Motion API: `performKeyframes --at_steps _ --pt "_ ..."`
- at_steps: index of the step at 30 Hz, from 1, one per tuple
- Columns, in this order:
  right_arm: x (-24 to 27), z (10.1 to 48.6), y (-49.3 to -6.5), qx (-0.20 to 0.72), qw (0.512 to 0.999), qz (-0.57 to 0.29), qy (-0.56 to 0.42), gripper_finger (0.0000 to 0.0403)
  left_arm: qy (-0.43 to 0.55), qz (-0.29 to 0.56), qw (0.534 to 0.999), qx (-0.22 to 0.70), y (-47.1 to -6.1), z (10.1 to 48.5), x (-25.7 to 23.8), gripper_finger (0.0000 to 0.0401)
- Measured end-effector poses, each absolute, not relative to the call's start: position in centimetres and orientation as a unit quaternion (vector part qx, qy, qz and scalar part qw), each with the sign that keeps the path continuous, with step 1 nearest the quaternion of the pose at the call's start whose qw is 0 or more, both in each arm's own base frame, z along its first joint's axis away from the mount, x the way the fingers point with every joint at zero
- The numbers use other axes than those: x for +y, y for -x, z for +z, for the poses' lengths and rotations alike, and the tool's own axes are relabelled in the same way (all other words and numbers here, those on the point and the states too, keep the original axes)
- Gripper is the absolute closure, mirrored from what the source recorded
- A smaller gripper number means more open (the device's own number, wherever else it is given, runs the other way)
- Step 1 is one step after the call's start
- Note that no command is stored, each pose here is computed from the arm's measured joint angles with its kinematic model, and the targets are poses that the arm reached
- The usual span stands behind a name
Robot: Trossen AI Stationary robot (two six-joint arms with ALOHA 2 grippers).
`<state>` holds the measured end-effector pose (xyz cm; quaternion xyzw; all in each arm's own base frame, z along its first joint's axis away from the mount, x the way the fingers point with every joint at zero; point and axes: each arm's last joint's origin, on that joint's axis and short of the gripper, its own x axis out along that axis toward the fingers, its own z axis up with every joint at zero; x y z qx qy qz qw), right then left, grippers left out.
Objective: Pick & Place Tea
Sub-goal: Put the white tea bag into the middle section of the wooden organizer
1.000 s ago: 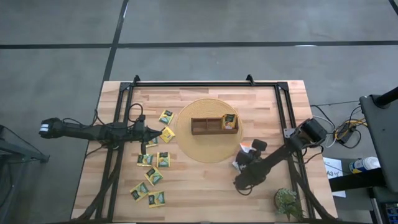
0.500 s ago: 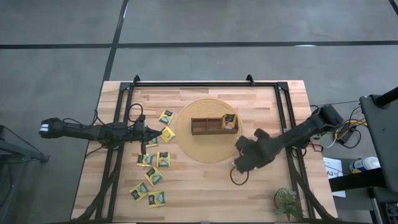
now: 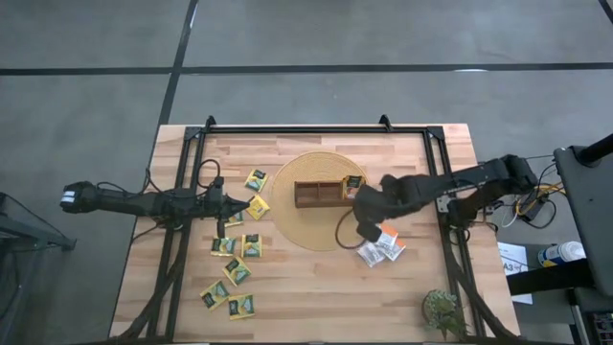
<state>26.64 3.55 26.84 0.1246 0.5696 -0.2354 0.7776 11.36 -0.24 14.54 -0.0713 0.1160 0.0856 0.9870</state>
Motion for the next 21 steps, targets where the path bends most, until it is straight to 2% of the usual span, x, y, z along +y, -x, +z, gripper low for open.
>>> performKeyframes --at_steps 7,21 --pt "1.3 27.9 -28.1 0.548 0.807 -0.191 -0.112 0.0394 0.071 0.086 0.987 0.116 -11.4 14.5 -0.2 0.0401" --pt "-2.6 28.8 -28.6 0.548 0.816 -0.153 -0.106 0.0394 0.071 0.085 0.987 0.116 -11.4 14.5 -0.2 0.0401"
